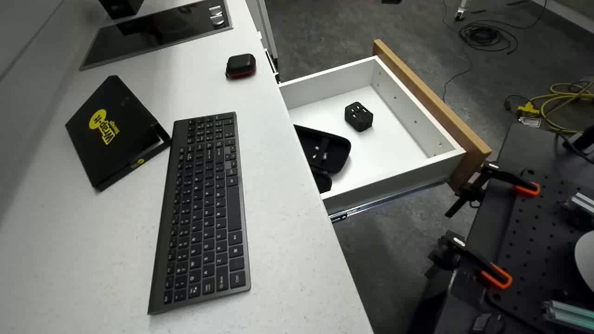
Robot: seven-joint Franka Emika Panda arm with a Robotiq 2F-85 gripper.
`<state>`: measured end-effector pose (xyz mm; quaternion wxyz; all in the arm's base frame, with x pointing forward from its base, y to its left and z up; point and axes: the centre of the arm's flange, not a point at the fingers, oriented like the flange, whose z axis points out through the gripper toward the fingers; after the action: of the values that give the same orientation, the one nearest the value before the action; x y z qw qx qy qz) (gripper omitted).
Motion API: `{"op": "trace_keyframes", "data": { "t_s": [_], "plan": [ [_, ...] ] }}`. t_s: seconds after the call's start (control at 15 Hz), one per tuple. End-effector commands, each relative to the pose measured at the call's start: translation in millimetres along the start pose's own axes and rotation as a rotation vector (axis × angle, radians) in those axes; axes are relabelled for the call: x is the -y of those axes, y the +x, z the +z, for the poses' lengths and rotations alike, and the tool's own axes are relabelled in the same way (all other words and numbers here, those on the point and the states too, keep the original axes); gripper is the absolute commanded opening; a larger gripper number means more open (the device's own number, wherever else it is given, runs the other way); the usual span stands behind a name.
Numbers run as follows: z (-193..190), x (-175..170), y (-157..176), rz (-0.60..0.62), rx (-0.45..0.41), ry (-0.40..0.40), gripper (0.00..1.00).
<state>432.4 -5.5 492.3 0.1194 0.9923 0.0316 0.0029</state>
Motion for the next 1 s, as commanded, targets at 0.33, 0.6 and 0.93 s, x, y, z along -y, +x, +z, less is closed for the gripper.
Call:
{"op": "trace_keyframes", "data": {
  "t_s": [0.33,0.6,0.93],
  "plan": [
    [3,-3,2,0.004,0.002,0.005,1.00],
    [49,-67,3,0.110,0.044,0.029,1.00],
    [151,-166,-8,0.369,0.160,0.043,1.00]
  ]
}}
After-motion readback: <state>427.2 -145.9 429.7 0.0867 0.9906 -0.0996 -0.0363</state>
